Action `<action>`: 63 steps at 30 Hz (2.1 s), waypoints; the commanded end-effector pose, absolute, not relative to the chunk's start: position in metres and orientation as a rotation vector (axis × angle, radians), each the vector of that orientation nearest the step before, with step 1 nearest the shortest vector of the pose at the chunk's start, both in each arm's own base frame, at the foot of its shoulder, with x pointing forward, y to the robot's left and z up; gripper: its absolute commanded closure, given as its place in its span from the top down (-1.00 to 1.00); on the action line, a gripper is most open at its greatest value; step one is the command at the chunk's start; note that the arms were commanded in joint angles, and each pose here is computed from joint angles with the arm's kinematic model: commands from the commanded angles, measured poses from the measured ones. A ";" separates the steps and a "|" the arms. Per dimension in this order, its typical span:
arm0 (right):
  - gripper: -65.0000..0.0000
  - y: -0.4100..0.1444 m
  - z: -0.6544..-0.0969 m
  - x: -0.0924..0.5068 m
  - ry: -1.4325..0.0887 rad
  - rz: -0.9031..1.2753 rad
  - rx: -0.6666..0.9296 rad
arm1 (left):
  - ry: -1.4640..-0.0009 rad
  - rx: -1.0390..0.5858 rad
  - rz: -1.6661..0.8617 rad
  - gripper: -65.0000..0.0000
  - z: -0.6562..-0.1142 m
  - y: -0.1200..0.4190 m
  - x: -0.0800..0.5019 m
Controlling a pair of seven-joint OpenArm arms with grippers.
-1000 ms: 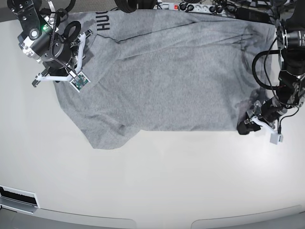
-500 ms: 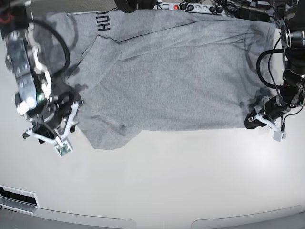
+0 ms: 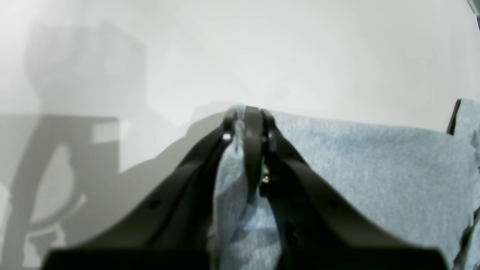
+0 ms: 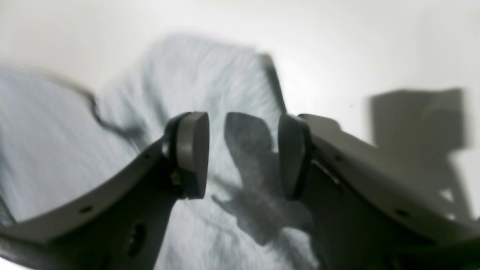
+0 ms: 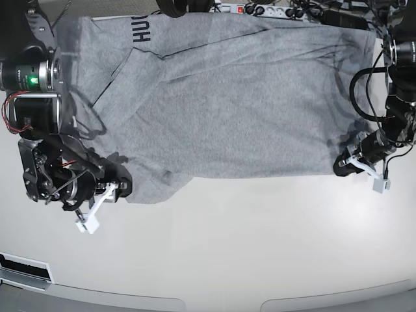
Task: Layout the t-shirt on the table in an organized manner, then fold the t-shirt properly
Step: 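Grasp the hem corners with both grippers and lift them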
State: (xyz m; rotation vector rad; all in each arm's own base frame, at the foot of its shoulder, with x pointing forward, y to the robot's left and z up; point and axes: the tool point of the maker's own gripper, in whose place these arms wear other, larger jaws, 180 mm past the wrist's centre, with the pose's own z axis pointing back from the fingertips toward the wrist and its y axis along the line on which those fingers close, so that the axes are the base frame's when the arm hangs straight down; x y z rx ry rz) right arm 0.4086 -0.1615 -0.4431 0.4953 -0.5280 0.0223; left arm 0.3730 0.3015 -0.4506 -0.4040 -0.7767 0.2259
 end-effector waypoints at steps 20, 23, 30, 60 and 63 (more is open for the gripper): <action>-0.64 -0.132 -0.461 0.403 -0.611 0.153 0.453 | -0.833 -0.430 0.222 -1.00 -0.432 0.305 0.386; -1.00 -0.137 -0.448 0.419 -0.654 0.202 0.402 | -0.833 -0.430 0.221 -1.00 -0.432 0.305 0.386; -1.00 -0.149 -0.397 0.467 -0.775 0.283 0.307 | -0.876 -0.419 0.214 -1.00 -0.415 0.313 0.401; -1.00 -0.126 -0.328 0.441 -0.679 0.471 0.437 | -0.772 -0.603 0.098 -1.00 -0.362 0.289 0.424; -1.00 -0.132 -0.317 0.424 -0.723 0.516 0.405 | -0.717 -0.644 0.097 -1.00 -0.361 0.285 0.416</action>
